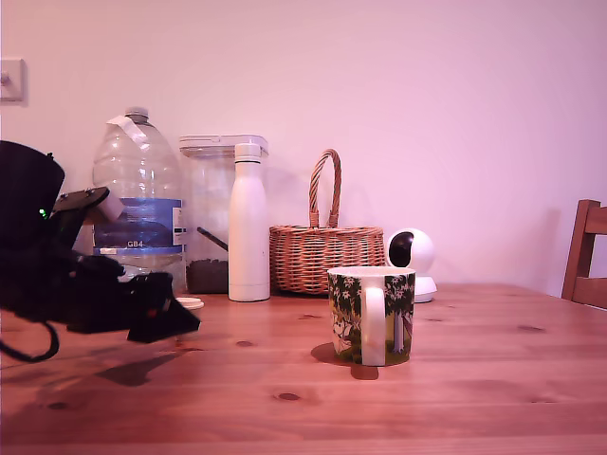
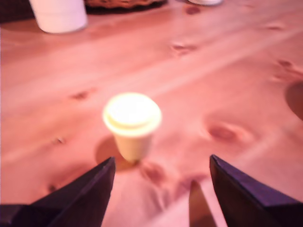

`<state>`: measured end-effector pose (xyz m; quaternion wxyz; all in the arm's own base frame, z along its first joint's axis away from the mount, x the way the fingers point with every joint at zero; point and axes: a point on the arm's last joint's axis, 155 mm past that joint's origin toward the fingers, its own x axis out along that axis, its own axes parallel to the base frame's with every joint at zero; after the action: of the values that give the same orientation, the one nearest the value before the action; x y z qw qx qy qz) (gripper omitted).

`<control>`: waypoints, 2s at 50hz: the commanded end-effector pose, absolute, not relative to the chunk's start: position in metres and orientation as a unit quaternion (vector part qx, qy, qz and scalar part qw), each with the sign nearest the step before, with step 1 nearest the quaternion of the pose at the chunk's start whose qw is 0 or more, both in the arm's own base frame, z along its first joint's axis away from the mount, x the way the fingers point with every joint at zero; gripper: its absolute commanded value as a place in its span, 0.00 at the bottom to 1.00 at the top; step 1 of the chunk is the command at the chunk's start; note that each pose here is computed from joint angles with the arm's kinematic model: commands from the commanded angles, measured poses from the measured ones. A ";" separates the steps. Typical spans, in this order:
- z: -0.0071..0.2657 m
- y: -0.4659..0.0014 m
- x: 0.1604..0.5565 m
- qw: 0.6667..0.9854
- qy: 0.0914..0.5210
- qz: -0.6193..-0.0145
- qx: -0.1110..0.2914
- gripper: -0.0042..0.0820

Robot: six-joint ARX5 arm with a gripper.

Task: Pick up the coffee capsules from the table one by one and drop them inside the nearest coffee cup

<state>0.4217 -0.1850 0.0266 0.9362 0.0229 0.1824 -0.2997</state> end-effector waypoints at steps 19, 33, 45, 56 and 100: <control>0.004 -0.192 0.439 0.931 0.202 -0.302 0.034 0.71; 0.003 -0.194 0.445 0.928 0.214 -0.302 0.034 0.71; 0.003 -0.194 0.446 0.928 0.214 -0.302 0.037 0.59; 0.002 -0.194 0.446 0.927 0.212 -0.305 0.049 0.31; 0.037 -0.197 0.415 0.920 0.196 -0.337 0.046 0.19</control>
<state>0.4227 -0.1957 0.0320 0.9212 0.0421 0.2014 -0.3302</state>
